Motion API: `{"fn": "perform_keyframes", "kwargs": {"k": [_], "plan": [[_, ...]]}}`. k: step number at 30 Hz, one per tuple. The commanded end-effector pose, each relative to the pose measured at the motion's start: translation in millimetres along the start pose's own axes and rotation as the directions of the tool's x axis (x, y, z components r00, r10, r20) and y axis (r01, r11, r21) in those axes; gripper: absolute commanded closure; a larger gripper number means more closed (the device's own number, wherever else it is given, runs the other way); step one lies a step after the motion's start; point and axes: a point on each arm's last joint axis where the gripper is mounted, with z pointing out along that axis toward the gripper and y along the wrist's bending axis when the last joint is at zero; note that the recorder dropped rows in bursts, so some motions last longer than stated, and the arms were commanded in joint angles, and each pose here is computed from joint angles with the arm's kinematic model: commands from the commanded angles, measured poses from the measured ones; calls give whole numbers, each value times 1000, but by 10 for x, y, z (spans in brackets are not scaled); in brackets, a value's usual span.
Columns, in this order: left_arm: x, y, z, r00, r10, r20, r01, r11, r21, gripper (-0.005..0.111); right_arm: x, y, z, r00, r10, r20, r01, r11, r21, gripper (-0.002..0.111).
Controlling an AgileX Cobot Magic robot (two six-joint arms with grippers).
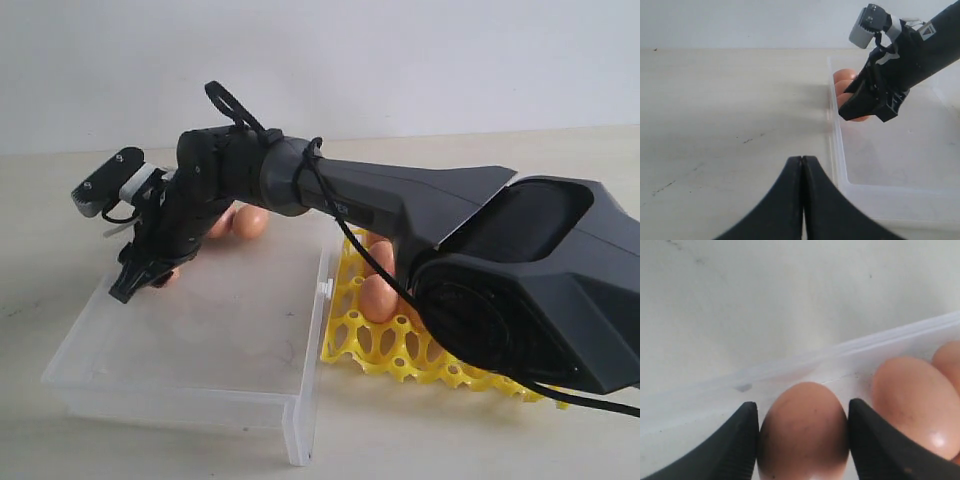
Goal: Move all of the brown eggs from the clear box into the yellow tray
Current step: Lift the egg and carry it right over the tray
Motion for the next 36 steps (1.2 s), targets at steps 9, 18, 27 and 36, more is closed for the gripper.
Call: {"fn": "perform_keyframes", "kwargs": {"k": [9, 18, 27, 36], "plan": [[-18, -2, -8, 1000, 0, 14, 0, 1000, 0, 107, -291, -85, -700, 998, 61, 2, -61, 998, 36, 108], [-18, -2, -8, 1000, 0, 14, 0, 1000, 0, 107, -617, -73, -1357, 982, 117, 147, -128, 989, 69, 108], [-18, -2, -8, 1000, 0, 14, 0, 1000, 0, 107, -895, -31, -2164, 943, 96, 320, -141, 983, 121, 108], [-18, -2, -8, 1000, 0, 14, 0, 1000, 0, 107, -583, 56, -1850, 916, 224, 333, -251, 967, 39, 108]]}}
